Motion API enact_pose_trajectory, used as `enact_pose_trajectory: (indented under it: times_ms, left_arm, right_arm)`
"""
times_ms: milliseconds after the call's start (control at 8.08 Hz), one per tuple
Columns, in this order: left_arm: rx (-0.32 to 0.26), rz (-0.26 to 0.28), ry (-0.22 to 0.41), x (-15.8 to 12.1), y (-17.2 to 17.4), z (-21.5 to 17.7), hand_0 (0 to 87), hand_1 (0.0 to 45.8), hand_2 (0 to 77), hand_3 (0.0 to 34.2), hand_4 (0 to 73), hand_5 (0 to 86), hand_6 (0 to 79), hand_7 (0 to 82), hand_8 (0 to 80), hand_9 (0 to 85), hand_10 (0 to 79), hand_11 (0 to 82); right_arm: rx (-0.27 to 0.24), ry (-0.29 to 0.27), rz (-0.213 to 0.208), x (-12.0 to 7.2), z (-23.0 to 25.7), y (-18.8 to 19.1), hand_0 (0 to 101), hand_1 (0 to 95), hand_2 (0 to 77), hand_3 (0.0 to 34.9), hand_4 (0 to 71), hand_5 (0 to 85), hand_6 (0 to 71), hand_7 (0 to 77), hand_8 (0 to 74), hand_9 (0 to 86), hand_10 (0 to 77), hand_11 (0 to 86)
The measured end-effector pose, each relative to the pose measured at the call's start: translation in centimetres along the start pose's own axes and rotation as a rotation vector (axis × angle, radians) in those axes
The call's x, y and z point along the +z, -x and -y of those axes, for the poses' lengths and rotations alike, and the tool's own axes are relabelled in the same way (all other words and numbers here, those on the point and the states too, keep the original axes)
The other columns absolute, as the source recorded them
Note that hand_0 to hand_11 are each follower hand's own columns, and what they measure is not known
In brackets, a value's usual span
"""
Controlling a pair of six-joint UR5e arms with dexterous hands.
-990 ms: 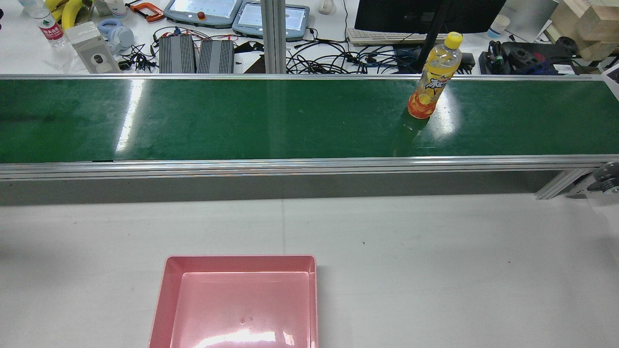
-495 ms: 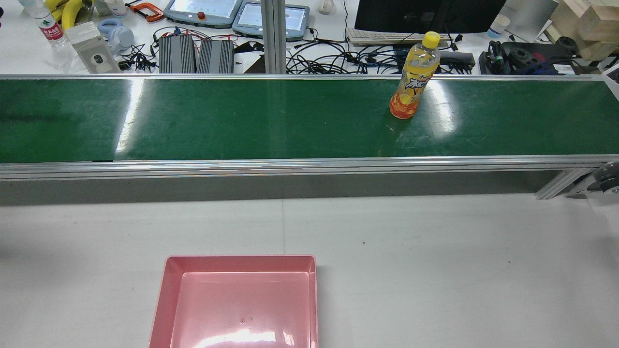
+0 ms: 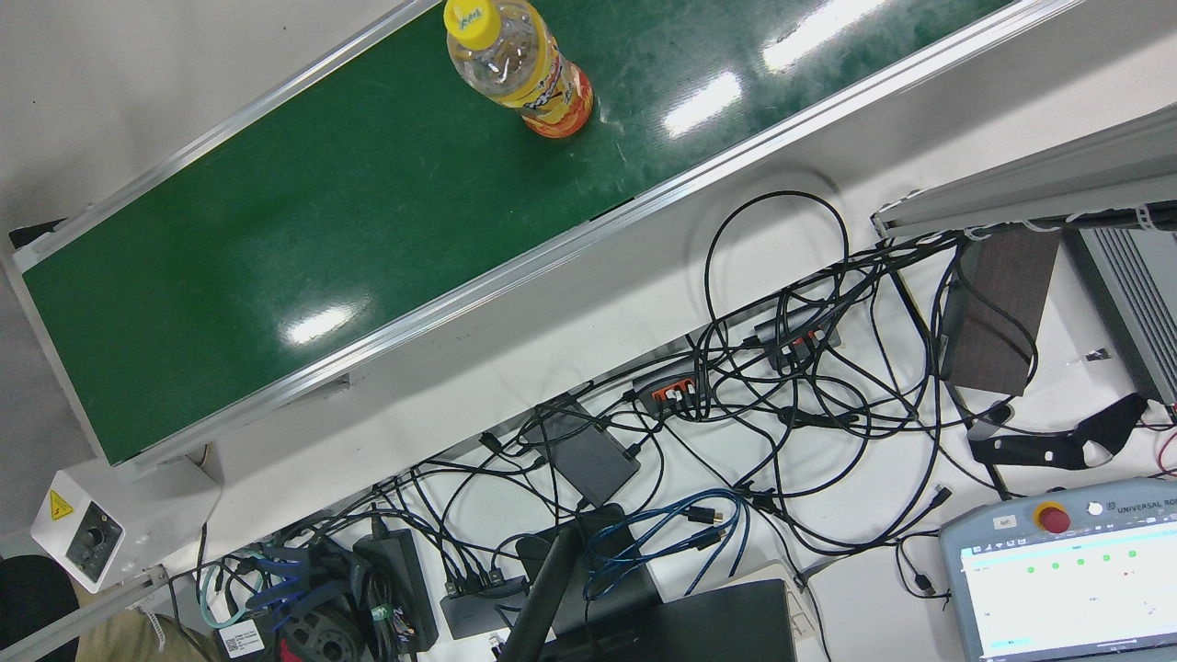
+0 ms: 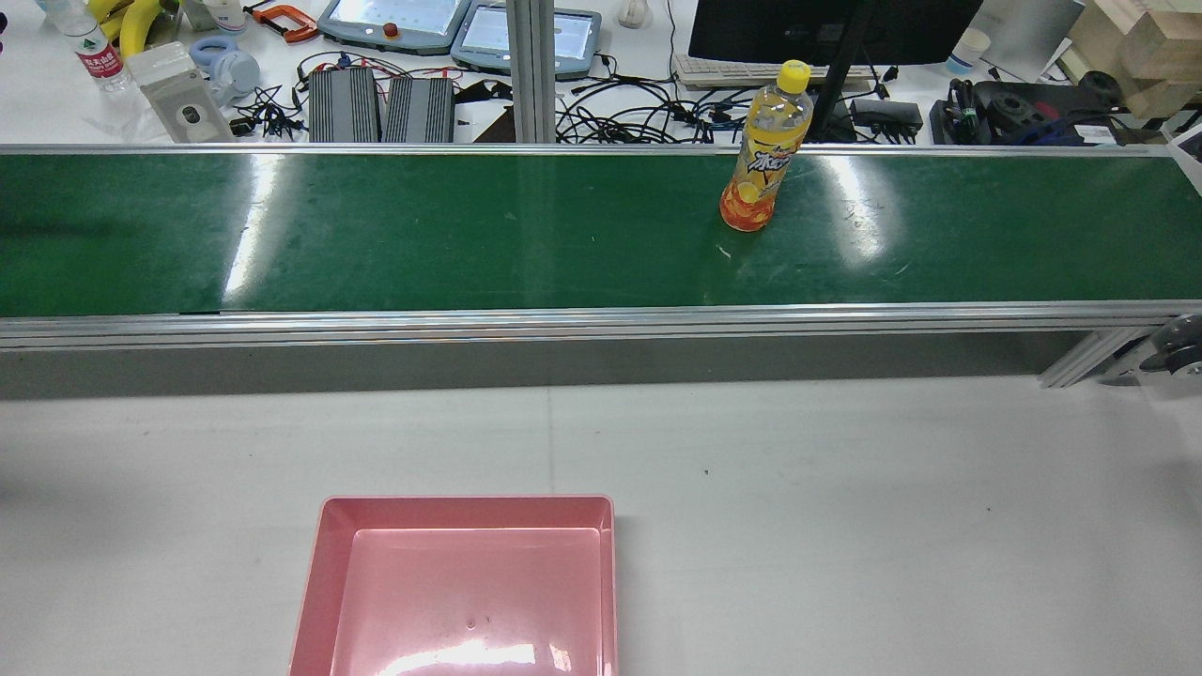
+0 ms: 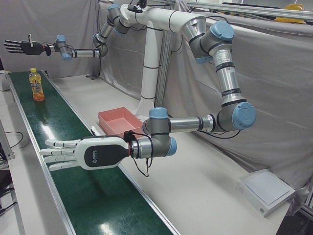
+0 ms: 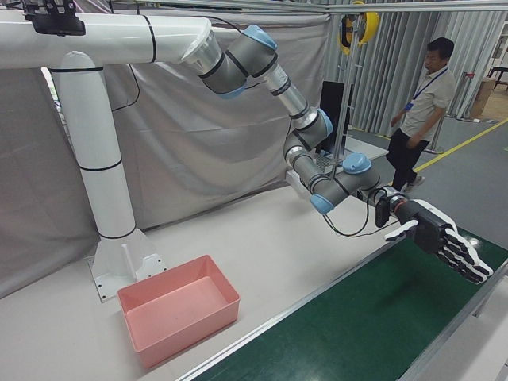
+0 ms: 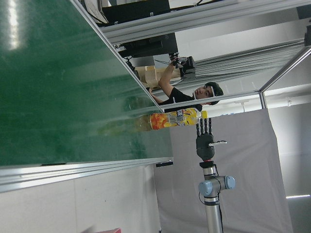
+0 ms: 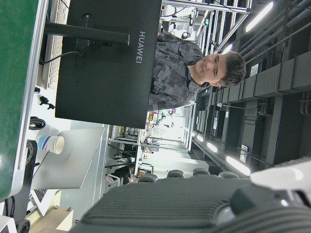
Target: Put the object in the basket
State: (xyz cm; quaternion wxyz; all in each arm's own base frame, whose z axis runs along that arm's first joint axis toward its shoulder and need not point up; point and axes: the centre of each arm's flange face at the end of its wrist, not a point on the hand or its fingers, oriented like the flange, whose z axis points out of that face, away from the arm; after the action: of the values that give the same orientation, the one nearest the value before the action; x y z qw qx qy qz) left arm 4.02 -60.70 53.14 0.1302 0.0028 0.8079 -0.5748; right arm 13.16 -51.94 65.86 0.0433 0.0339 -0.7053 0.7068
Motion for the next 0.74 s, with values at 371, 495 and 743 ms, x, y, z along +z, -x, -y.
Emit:
enact_pose_trajectory:
  times_ms: [371, 495, 743]
  left_arm:
    - [0.001, -0.002, 0.006, 0.50, -0.07, -0.44, 65.3, 24.5, 0.5, 0.3, 3.3, 18.5, 0.0, 7.1, 5.4, 2.7, 0.0, 2.2]
    - [0.004, -0.001, 0.007, 0.64, -0.07, -0.55, 65.3, 24.5, 0.5, 0.3, 3.3, 18.5, 0.0, 7.1, 5.4, 2.7, 0.0, 2.2]
    - [0.006, 0.000, 0.006, 0.81, -0.03, -0.66, 66.1, 24.5, 0.5, 1.2, 3.3, 18.5, 0.0, 7.1, 5.4, 2.7, 0.0, 1.6]
  right_arm:
    - [0.000, 0.000, 0.000, 0.01, -0.01, 0.00, 0, 0.0, 0.5, 0.2, 0.0, 0.0, 0.0, 0.5, 0.0, 0.0, 0.0, 0.0]
    - [0.000, 0.000, 0.000, 0.01, -0.01, 0.00, 0, 0.0, 0.5, 0.2, 0.0, 0.0, 0.0, 0.5, 0.0, 0.0, 0.0, 0.0]
    - [0.000, 0.000, 0.000, 0.01, -0.01, 0.00, 0, 0.0, 0.5, 0.3, 0.0, 0.0, 0.0, 0.5, 0.0, 0.0, 0.0, 0.0]
